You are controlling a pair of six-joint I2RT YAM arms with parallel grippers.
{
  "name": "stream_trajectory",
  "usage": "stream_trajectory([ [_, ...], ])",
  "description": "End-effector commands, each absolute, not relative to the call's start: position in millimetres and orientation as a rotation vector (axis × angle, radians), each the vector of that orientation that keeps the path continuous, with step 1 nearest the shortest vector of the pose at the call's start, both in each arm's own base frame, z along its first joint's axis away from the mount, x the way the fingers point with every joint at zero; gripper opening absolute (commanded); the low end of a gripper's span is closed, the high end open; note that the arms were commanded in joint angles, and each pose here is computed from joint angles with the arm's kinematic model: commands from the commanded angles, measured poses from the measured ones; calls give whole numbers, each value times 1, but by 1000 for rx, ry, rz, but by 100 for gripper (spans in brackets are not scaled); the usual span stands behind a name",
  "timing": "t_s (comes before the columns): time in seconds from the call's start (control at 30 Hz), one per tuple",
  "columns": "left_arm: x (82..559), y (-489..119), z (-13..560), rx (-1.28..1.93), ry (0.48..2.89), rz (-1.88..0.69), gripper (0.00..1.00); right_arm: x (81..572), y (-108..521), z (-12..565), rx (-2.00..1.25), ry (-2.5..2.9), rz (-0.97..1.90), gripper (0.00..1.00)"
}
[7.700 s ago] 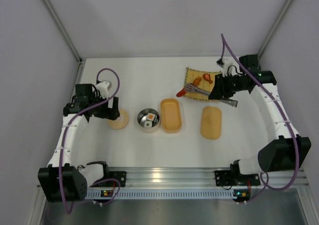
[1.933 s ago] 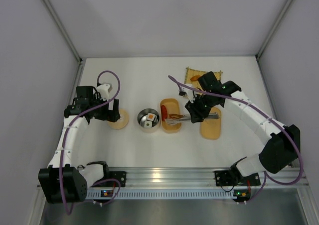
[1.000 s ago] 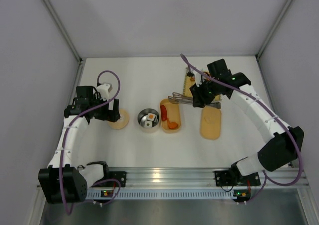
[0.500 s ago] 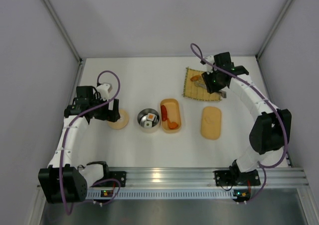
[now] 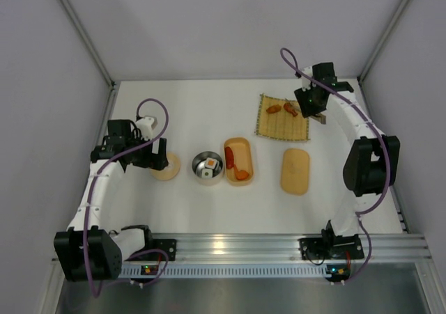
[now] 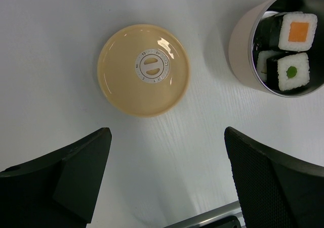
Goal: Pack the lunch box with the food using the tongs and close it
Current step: Pick up the fake food from the plate, then place the fake food in the packing box.
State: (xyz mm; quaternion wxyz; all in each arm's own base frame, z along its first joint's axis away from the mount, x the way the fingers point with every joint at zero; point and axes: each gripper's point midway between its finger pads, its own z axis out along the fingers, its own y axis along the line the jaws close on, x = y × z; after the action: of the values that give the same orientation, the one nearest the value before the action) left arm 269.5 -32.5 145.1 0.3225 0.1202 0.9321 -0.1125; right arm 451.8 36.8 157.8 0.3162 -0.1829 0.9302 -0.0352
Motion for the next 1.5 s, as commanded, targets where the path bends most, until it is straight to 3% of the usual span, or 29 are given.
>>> stream_trajectory([
  [0.0,280,-34,150,319,2402,-306,98,469,45,167,-507,2400,-53,47],
  [0.33,277,-31,145,324,2414,-283,98,484,47,145,-474,2435,-35,44],
  [0.63,277,-31,145,318,2410,-288,98,468,47,177,-481,2386,-28,23],
  [0.9,276,-32,152,320,2396,-286,98,402,93,205,-550,2324,164,9],
  [1.1,273,-31,156,320,2390,-276,98,355,150,213,-670,2286,280,7],
  [1.47,271,-29,158,323,2391,-263,98,330,206,191,-836,2311,355,8],
])
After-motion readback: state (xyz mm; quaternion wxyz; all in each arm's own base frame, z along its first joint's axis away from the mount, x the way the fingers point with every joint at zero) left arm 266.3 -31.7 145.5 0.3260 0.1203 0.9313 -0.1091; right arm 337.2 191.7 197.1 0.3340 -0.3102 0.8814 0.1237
